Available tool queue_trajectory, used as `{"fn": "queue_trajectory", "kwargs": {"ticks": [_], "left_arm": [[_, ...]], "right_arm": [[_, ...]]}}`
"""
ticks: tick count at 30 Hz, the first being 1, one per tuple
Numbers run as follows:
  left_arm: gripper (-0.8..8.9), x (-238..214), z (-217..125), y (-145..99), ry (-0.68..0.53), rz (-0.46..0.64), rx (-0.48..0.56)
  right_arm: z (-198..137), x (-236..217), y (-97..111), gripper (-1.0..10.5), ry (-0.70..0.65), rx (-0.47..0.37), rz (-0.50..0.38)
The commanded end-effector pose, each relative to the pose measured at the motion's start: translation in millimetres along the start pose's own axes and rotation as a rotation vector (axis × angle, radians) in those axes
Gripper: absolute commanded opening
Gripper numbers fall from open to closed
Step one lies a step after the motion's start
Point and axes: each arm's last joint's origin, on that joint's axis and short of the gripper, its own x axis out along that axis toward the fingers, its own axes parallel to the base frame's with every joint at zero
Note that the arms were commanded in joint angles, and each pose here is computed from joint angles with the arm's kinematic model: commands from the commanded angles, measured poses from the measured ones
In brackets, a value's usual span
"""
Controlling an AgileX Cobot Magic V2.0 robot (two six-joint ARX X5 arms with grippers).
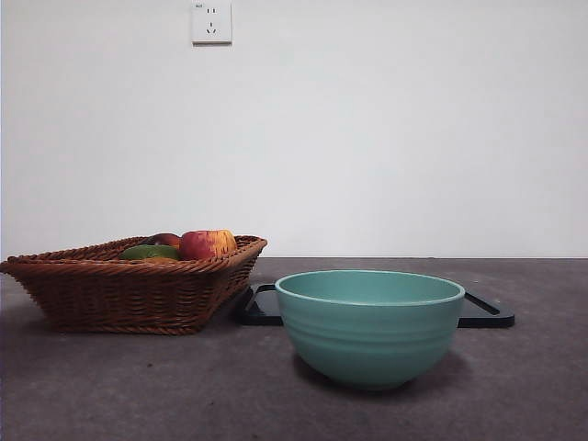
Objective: Pick up the wifruite, put it on the bowl, pick up the plate, put it on desk
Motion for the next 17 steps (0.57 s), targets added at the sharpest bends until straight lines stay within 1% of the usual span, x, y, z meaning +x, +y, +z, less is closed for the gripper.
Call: {"fn": "queue_trajectory", "kwargs": {"ticks": [1, 5, 6, 7, 8, 9, 10, 11, 12, 17], "left_arm": [[0.1, -2.9, 2.9, -4.6, -0.011, -0.023, 0.07], [0.12, -2.6, 3.3, -5.5, -0.012, -0.031, 0.08], [0.4, -2.7, 3.3, -5.5, -0.013, -0.031, 0.08], [0.99, -2.7, 3.3, -5.5, -0.013, -0.031, 0.08], [1.96, -2.7, 3.3, -5.5, -0.013, -0.03, 0.08], [3.04, -2.7, 3.3, -5.5, -0.013, -0.03, 0.077], [3.92, -2.7, 3.3, -5.5, -0.013, -0.03, 0.076], [4.19, -2.7, 3.3, -5.5, -0.013, -0.03, 0.075], [4.2, -2.7, 3.3, -5.5, -0.013, -0.03, 0.074], [4.19, -2.7, 3.5, -5.5, -0.015, -0.03, 0.062]], "right_arm": [[2.8, 1.1, 5.8, 0.1, 0.03, -0.052, 0.048], [2.9, 5.4, 10.3, 0.1, 0.059, -0.081, 0.09], [2.9, 5.5, 10.6, 0.1, 0.06, -0.081, 0.092], [2.9, 5.5, 10.6, 0.1, 0.06, -0.081, 0.092], [2.9, 5.5, 10.6, 0.5, 0.06, -0.078, 0.092], [2.9, 5.5, 10.6, 1.9, 0.061, -0.073, 0.091], [2.9, 5.5, 10.6, 3.4, 0.061, -0.069, 0.091], [2.9, 5.5, 10.6, 4.1, 0.06, -0.067, 0.091], [2.9, 5.5, 10.6, 4.3, 0.061, -0.063, 0.091], [2.9, 5.4, 10.6, 4.3, 0.061, -0.056, 0.091]]}}
